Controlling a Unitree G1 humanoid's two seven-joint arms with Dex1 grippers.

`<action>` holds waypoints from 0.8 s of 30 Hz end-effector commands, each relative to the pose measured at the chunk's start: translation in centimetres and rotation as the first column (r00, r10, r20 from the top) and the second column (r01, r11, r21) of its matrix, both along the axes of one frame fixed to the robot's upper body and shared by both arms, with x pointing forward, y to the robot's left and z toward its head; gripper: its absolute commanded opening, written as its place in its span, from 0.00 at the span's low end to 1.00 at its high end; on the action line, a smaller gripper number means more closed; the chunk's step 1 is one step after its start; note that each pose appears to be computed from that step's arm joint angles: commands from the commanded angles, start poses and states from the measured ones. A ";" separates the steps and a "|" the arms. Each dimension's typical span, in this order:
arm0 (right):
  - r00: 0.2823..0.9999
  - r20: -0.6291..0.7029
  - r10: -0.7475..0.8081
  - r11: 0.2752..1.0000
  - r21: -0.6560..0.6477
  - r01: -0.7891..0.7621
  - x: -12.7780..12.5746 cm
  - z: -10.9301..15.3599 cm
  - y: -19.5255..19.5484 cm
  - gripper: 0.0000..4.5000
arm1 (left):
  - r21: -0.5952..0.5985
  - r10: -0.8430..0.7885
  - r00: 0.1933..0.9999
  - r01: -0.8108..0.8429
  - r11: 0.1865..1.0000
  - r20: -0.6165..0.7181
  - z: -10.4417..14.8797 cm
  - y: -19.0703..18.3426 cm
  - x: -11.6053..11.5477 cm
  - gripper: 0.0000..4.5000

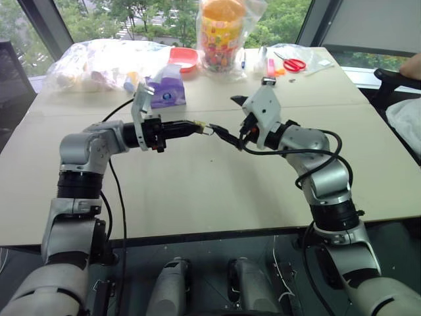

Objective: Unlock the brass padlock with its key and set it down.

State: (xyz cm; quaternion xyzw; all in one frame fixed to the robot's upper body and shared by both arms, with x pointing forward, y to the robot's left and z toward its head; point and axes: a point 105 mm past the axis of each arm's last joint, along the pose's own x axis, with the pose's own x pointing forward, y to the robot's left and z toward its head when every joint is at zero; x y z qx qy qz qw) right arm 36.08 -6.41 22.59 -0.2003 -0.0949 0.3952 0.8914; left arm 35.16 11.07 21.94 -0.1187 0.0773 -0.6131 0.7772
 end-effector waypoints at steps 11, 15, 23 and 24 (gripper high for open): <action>0.998 0.019 0.057 0.998 -0.039 -0.057 -0.4 -0.1 1.1 0.99 | -0.049 -0.028 0.996 0.033 0.998 0.087 2.5 -0.3 -0.5 0.00; 0.999 0.014 0.041 0.999 -0.034 -0.040 0.3 -0.2 1.1 0.99 | -0.049 -0.036 0.996 0.040 0.998 0.087 2.4 -0.4 -0.7 0.00; 1.000 0.009 0.015 0.999 -0.039 -0.015 1.5 -0.4 1.2 0.99 | -0.053 -0.035 0.996 0.039 0.998 0.087 2.3 -0.3 -0.8 0.00; 1.000 0.009 0.017 0.999 -0.039 -0.016 1.5 -0.4 1.2 0.99 | -0.052 -0.031 0.996 0.036 0.998 0.087 2.4 -0.2 -0.8 0.00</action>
